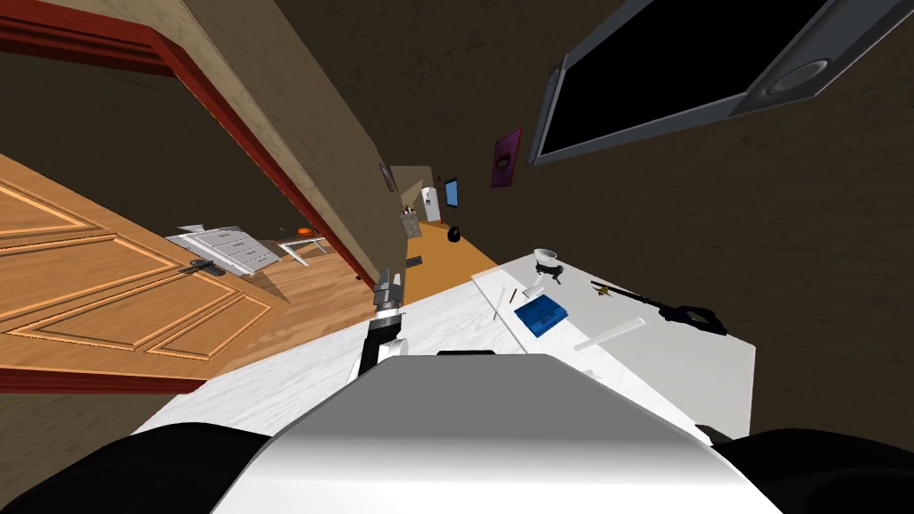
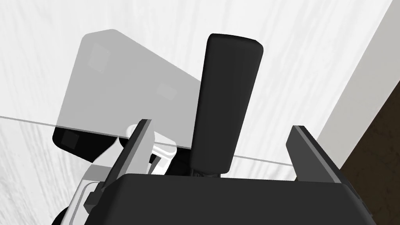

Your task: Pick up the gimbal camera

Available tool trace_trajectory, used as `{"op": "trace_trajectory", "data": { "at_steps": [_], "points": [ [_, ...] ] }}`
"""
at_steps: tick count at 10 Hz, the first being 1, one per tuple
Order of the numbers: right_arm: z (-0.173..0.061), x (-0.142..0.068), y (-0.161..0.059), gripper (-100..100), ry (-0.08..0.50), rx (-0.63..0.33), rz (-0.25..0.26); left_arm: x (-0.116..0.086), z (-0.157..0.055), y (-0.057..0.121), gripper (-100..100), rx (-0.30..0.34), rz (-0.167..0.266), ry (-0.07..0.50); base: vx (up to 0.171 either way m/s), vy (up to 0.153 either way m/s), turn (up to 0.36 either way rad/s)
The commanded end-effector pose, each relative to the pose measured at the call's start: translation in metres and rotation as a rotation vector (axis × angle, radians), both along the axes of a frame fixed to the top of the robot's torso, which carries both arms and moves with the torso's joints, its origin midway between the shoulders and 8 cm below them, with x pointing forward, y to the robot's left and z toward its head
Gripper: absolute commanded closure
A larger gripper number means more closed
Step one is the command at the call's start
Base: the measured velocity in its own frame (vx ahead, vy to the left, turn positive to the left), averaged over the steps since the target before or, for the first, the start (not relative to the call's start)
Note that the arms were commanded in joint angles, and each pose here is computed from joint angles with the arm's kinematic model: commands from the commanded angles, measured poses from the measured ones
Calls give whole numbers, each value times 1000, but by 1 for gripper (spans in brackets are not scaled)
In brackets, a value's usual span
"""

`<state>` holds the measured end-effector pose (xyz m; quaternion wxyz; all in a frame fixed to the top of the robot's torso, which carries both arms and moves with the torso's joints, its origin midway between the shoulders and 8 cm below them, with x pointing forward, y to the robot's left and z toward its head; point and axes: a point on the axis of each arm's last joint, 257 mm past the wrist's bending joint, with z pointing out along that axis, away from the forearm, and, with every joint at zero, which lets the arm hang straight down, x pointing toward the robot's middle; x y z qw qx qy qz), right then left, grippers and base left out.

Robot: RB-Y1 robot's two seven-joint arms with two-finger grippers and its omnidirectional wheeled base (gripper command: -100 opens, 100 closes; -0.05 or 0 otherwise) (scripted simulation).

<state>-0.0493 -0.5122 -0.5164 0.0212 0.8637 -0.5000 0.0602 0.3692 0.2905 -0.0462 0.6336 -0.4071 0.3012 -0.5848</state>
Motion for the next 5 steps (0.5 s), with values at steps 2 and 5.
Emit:
{"op": "trace_trajectory", "data": {
  "at_steps": [2,5],
  "points": [
    [2,-23,7,-100,28,54,-88,0,0,0,0,0,0,0,50,-20,82],
    [4,-29,10,0,35,67,-110,0,0,0,0,0,0,0,30,-13,48]
  ]
}}
